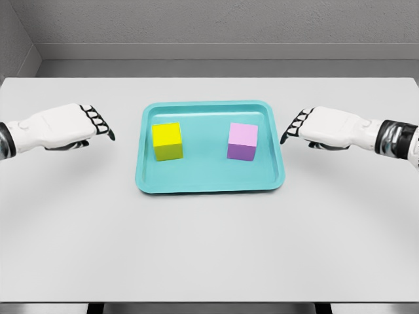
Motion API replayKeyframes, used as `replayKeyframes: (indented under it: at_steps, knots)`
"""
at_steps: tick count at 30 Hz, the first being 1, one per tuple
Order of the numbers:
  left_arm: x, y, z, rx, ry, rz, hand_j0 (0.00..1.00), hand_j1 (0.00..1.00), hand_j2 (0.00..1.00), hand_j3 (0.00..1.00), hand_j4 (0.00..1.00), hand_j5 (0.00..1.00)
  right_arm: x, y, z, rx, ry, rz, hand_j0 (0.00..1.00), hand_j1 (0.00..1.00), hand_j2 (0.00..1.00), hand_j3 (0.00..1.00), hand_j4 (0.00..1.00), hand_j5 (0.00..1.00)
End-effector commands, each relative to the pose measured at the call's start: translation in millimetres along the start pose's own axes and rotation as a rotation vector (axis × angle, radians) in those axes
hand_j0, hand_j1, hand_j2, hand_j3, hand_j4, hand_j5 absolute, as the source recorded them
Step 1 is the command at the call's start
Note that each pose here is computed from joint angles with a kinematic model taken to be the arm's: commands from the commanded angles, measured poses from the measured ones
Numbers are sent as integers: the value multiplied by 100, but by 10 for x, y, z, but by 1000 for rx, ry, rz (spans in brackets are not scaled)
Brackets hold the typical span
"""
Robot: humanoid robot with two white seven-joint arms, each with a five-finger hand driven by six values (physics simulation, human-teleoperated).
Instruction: Push two cubes
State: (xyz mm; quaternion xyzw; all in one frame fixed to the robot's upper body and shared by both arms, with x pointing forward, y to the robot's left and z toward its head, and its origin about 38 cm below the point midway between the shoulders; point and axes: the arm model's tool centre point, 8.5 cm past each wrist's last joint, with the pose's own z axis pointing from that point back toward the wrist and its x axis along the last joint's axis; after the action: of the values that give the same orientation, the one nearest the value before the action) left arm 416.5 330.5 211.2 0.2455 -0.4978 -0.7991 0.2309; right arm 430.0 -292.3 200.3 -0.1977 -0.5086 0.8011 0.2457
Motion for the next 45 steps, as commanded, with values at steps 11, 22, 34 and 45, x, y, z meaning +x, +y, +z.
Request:
replayKeyframes:
  at_steps: [11,22,34,45]
  knots:
    - [106,24,-129,-12,-35,4,68,68,68,68,68,68,-5,66,-147,4,3,-25,70,70,70,70,70,70]
    - [235,36,-306,-21,-79,3,68,68,68,68,68,68,-12,125,-263,20,11,-25,70,70,70,70,70,70]
    - [157,-80,-330,-56,-62,30,68,68,68,68,68,68,23,70,-405,17,-5,-16,70,70,70,70,70,70]
    - [86,-44,-506,-66,-58,45,68,68,68,68,68,68,93,95,-531,32,-31,-14,70,70,70,70,70,70]
